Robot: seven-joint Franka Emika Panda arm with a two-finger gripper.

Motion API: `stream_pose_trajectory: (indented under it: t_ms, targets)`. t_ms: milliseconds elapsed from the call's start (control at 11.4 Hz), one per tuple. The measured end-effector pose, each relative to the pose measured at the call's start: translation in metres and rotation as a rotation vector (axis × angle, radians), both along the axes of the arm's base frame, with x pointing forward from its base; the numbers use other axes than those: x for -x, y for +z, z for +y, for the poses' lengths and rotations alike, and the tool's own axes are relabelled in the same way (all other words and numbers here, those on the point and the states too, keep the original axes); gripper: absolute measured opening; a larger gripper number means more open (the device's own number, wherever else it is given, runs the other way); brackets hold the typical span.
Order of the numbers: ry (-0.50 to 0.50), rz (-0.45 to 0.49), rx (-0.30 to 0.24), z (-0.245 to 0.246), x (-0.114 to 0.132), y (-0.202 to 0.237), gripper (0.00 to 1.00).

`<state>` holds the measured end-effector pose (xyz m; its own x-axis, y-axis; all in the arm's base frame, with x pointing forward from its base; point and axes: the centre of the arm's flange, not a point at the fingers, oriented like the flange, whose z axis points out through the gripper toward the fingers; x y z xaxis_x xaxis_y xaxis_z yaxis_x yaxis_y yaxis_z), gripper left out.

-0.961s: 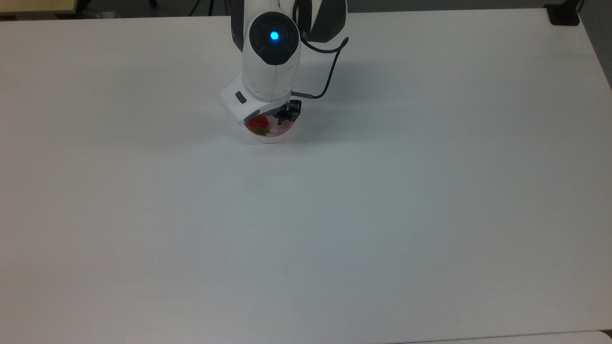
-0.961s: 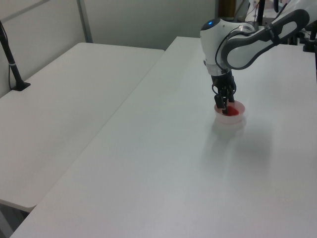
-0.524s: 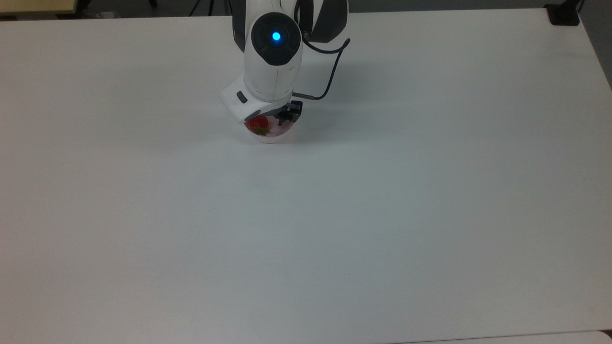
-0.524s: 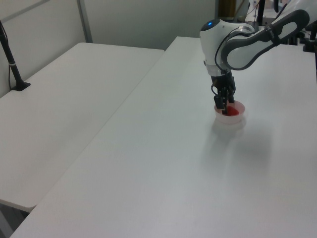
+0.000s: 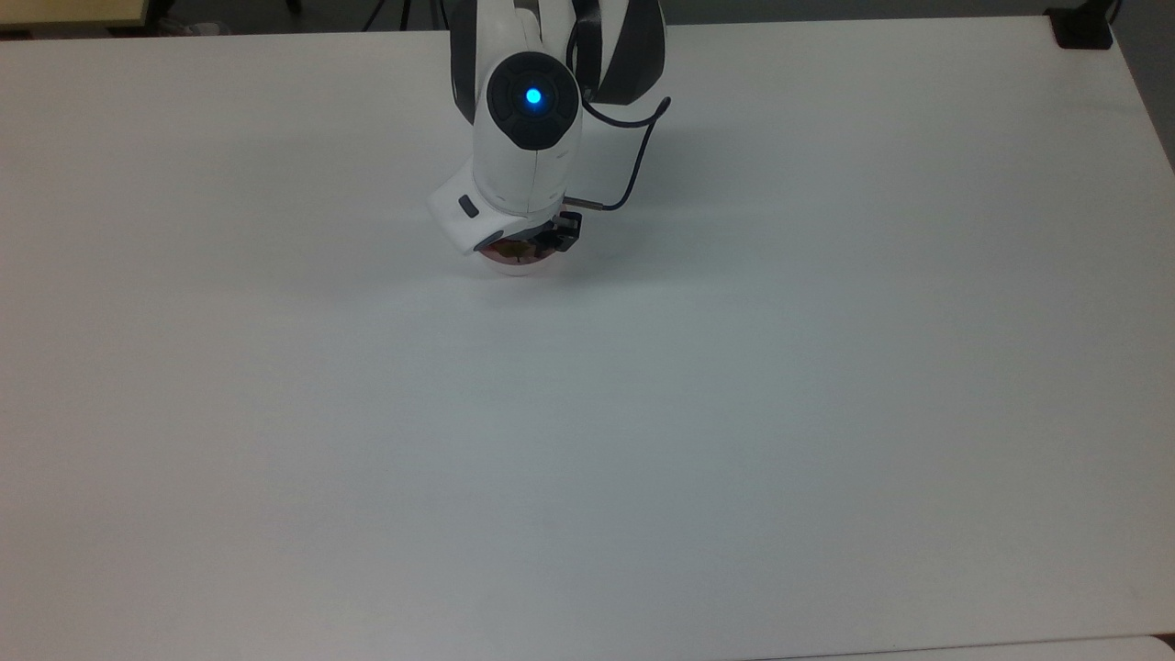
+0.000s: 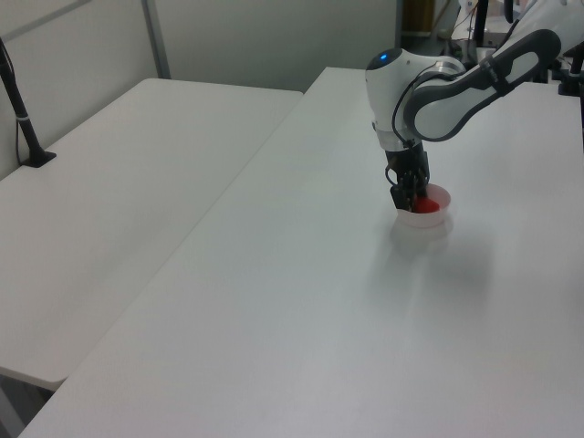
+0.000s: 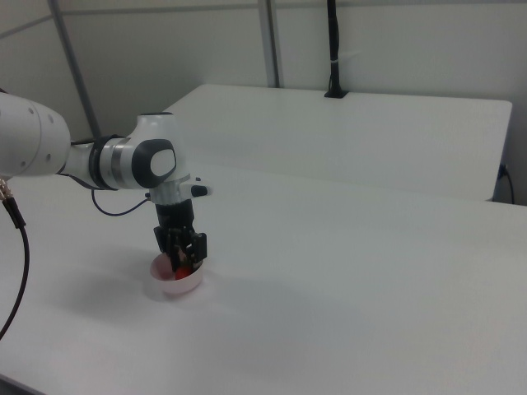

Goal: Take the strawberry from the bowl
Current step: 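Lower the gripper into the bowl and close on the red strawberry, then lift the strawberry out of the bowl and move it aside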

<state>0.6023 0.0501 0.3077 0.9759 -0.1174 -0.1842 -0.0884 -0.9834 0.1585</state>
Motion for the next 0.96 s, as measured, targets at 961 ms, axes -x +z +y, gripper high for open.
stream_pose_trajectory:
  t_ms: [961]
  targets:
    - [0.019, -0.015, -0.005, 0.003, -0.001, 0.063, 0.42]
